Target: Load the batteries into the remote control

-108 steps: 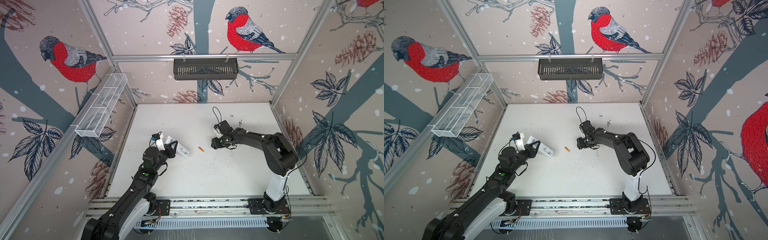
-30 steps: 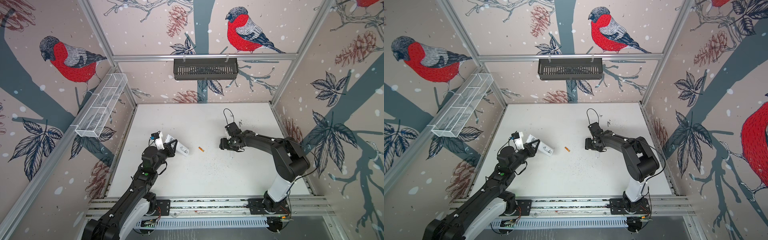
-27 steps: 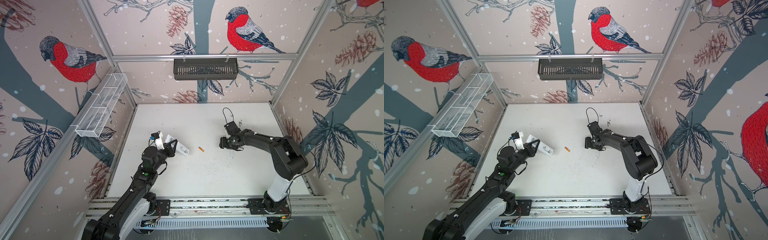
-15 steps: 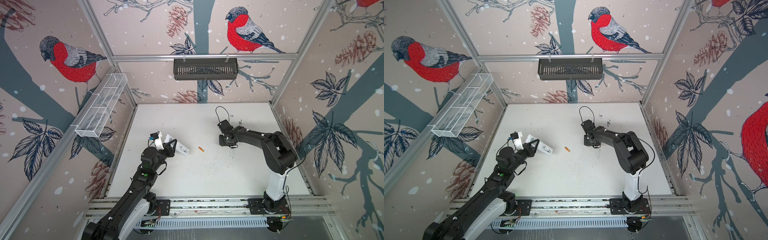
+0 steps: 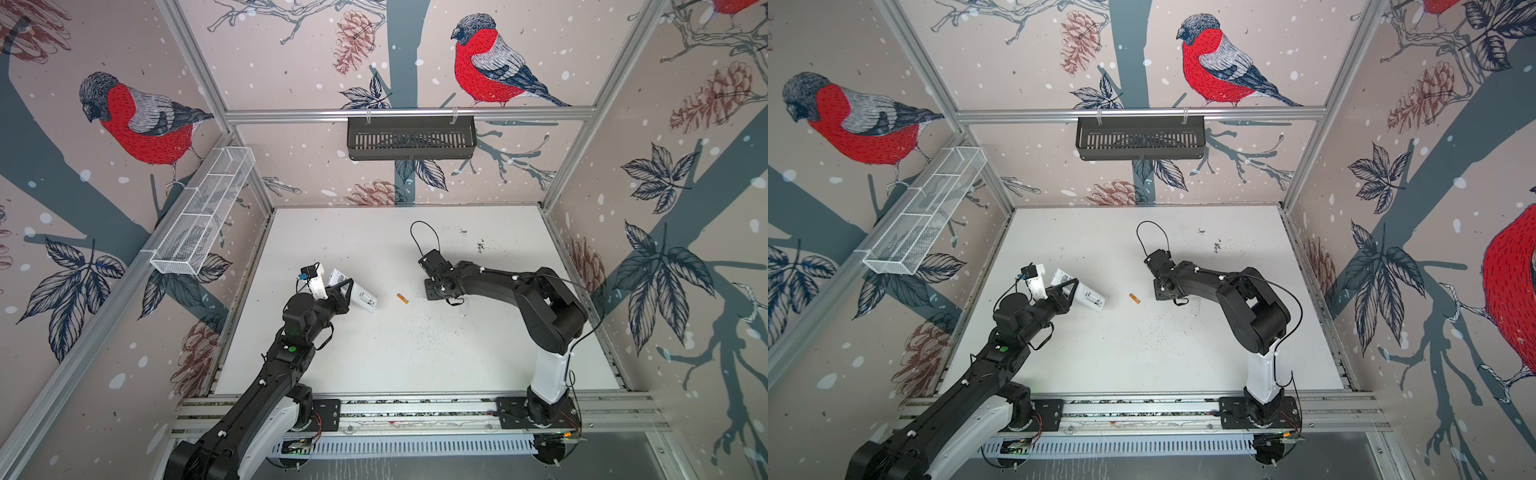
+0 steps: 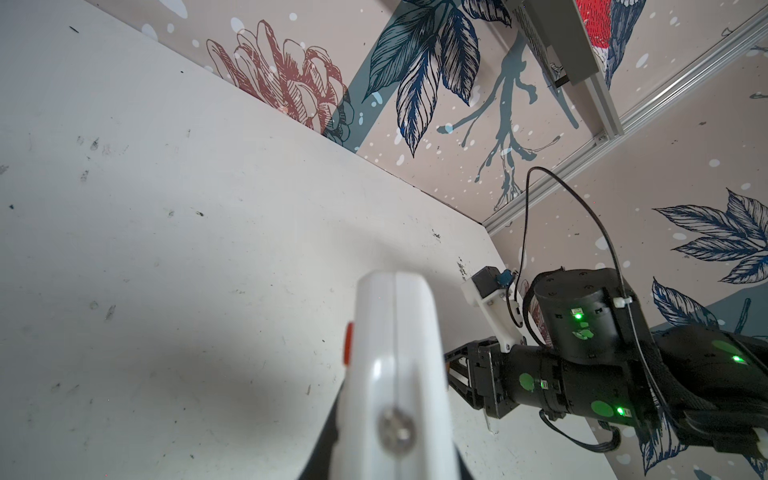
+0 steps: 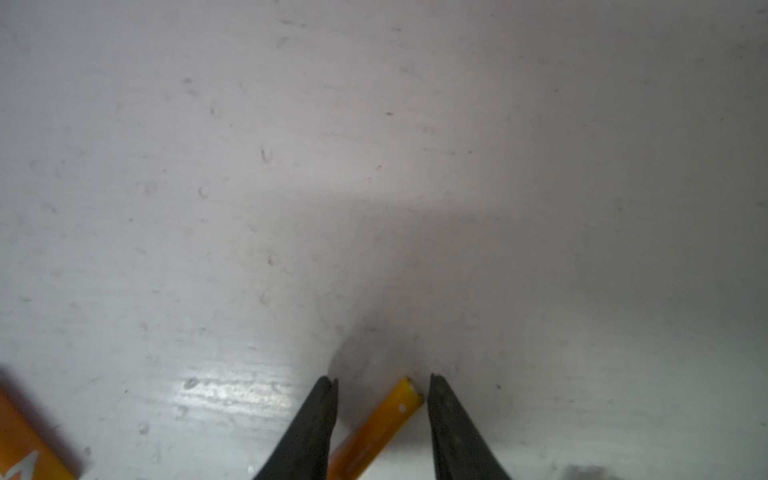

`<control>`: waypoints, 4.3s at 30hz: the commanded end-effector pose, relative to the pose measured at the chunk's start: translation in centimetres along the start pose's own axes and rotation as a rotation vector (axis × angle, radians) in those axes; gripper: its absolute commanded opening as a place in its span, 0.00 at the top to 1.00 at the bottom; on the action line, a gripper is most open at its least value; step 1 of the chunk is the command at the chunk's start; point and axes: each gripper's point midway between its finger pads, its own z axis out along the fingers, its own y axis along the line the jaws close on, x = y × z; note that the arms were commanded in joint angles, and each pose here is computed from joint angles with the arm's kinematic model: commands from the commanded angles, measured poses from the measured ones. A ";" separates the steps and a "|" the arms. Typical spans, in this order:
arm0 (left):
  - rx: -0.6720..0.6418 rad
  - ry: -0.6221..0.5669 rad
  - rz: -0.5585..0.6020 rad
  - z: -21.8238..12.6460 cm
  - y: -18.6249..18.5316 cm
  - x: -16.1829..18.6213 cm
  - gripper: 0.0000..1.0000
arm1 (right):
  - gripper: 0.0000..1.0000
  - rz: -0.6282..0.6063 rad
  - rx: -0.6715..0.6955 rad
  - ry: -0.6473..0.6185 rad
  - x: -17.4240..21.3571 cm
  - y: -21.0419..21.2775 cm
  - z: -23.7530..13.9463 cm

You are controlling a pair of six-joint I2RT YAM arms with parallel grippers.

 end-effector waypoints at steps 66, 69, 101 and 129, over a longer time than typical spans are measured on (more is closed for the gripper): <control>0.066 0.019 -0.007 0.1 -1.6 -0.5 1.00 | 0.88 -0.160 -0.150 0.152 7.8 0.6 -2.6; 0.092 0.057 -0.012 0.0 -2.4 -0.3 1.00 | 0.88 -0.208 -0.262 0.082 7.1 2.3 -4.2; 0.369 0.350 -0.081 -0.9 -7.3 3.4 1.00 | 0.88 -0.590 -0.640 -0.235 7.7 15.5 -17.4; 0.332 0.388 -0.218 -0.3 -5.7 5.2 1.00 | 0.88 -0.524 -0.473 -0.186 5.3 16.0 -15.4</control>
